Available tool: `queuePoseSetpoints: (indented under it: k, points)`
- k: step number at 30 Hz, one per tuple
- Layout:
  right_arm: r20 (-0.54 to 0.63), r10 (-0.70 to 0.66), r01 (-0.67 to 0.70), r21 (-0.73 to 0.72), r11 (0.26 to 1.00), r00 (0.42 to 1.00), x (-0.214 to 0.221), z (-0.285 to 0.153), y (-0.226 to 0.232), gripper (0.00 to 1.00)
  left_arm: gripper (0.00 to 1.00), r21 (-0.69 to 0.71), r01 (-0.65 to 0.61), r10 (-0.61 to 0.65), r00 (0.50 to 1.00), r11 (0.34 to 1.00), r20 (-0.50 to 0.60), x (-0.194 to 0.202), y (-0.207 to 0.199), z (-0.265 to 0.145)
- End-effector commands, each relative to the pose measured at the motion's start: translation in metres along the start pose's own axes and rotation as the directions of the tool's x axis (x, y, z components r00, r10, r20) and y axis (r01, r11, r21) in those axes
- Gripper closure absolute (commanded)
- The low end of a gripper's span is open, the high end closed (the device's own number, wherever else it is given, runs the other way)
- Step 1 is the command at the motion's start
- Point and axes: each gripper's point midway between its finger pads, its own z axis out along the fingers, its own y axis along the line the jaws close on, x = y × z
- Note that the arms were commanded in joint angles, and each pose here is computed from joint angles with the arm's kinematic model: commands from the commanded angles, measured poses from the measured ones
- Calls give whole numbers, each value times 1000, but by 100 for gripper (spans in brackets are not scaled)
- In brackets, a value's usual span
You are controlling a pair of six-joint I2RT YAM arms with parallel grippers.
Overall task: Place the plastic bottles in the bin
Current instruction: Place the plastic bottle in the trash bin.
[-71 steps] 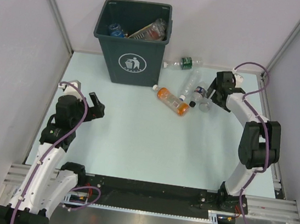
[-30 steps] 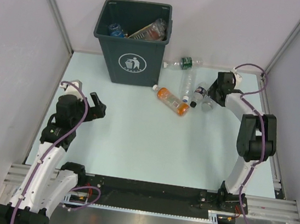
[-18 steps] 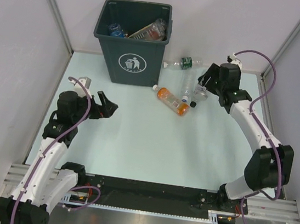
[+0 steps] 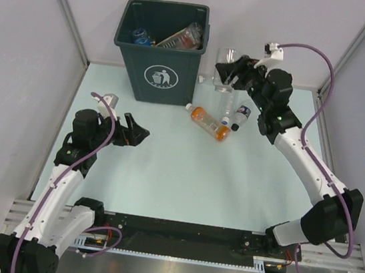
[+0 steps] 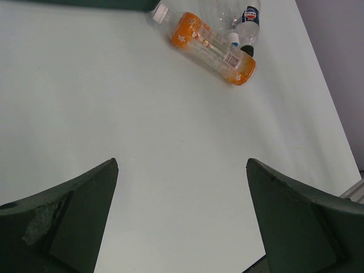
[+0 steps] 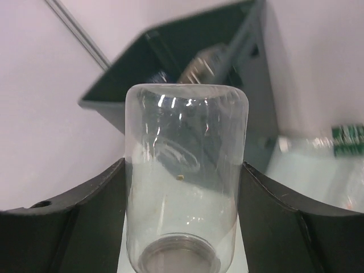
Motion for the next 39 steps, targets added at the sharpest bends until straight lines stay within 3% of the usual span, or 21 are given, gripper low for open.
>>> queuePoseSetpoints:
  k: [1, 2, 5, 9, 18, 28, 29, 30, 32, 33, 39]
  points:
    - [180, -62, 81, -103, 991, 982, -58, 33, 43, 68, 0, 8, -44, 44, 999, 999, 11, -2, 0, 0]
    - [224, -78, 107, -121, 987, 971, -80, 36, 57, 69, 0, 2, -47, 47, 999, 999, 13, -2, 1, 0]
    - [216, -99, 125, -111, 986, 971, -73, 64, 61, 68, 0, 1, -46, 46, 999, 999, 12, -1, 1, 0]
    - [291, -132, 165, -90, 982, 948, -92, 88, 69, 68, 0, -4, -49, 49, 999, 999, 15, -1, 2, -1]
    - [354, -230, 220, 67, 973, 907, -63, 151, 44, 69, 0, -11, -41, 41, 999, 999, 9, 2, 4, 0]
    - [400, -239, 213, 109, 971, 885, -51, 171, 39, 64, 0, -28, -38, 38, 999, 999, 9, 2, 7, 0]
    - [404, -238, 212, 108, 971, 883, -51, 172, 40, 59, 0, -27, -37, 37, 999, 999, 7, 2, 7, 0]
    - [404, -240, 215, 109, 971, 883, -52, 173, 40, 41, 0, -29, -37, 38, 999, 999, 5, 3, 8, 0]
    - [388, -249, 225, 107, 969, 887, -45, 179, 40, 17, 0, -28, -37, 37, 999, 999, 3, 3, 8, 0]
    - [390, -256, 231, 110, 967, 884, -51, 179, 42, 1, 0, -28, -37, 37, 999, 999, 3, 3, 8, 1]
    - [398, -307, 266, 156, 951, 865, -67, 172, 51, 0, 0, -30, -36, 36, 999, 999, 1, 3, 8, 0]
